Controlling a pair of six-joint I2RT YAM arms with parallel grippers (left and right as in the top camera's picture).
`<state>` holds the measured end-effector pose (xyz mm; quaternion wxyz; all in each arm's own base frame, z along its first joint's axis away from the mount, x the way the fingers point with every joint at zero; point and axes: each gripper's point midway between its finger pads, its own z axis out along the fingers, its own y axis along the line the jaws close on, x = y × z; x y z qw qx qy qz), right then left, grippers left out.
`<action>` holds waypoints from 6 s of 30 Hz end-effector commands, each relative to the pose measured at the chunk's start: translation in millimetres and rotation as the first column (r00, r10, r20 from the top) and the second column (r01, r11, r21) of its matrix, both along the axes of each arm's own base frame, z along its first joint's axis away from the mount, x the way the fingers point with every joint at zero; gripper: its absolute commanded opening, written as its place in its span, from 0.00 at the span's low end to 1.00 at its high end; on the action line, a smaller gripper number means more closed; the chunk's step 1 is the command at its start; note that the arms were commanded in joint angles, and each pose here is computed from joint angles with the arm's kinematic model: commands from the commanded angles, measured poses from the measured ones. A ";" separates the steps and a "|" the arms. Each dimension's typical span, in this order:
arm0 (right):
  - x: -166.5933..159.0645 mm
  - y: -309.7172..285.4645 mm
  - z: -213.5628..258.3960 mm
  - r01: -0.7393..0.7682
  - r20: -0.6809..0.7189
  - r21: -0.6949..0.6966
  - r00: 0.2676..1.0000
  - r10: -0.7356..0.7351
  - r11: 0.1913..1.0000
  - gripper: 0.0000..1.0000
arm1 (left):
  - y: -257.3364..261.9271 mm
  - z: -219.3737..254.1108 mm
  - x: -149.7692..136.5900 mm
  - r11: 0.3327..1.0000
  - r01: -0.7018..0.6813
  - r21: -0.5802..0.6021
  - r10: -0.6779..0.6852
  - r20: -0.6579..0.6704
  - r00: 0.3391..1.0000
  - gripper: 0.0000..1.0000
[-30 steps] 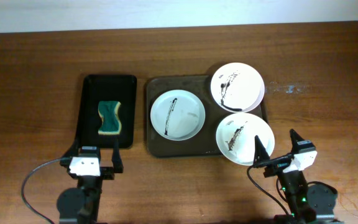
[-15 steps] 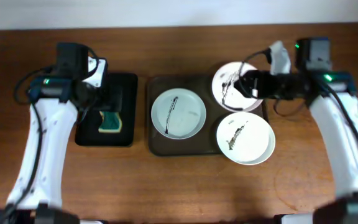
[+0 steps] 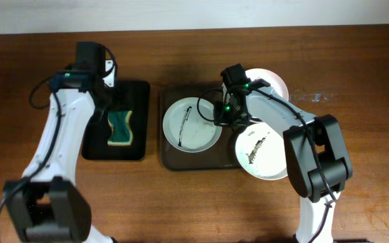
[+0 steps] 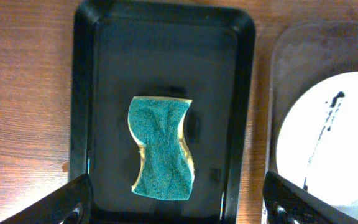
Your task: Clean dirty plates on tray and stack at the side
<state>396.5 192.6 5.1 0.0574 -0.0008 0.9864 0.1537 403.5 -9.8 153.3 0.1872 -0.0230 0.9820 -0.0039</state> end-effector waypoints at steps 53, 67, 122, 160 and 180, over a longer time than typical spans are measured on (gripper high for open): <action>-10.1 8.6 -14.5 0.026 -0.111 0.265 0.994 0.004 0.964 0.04 | -142.9 -185.7 -0.8 0.904 0.420 -0.078 -0.408 -0.453 0.793 0.00; -9.0 7.8 -15.1 0.026 -0.106 0.259 0.994 0.002 0.966 0.04 | -210.4 -151.8 101.5 0.980 0.021 -0.200 -0.032 -0.051 0.998 0.00; -7.9 7.3 -15.9 0.028 -0.101 0.250 0.995 -0.002 0.968 0.04 | -239.4 -140.4 148.9 0.981 0.195 -0.004 -0.194 0.069 0.979 0.00; -32.0 -25.2 249.1 0.445 0.685 -0.697 0.645 0.338 0.561 0.04 | -95.5 133.0 79.1 0.997 0.076 0.006 -0.076 0.244 0.967 0.00; 3.7 -7.1 52.2 -0.317 0.191 -0.160 0.919 0.344 0.935 0.55 | -98.4 133.4 79.5 0.997 0.080 -0.011 -0.075 0.246 0.966 0.00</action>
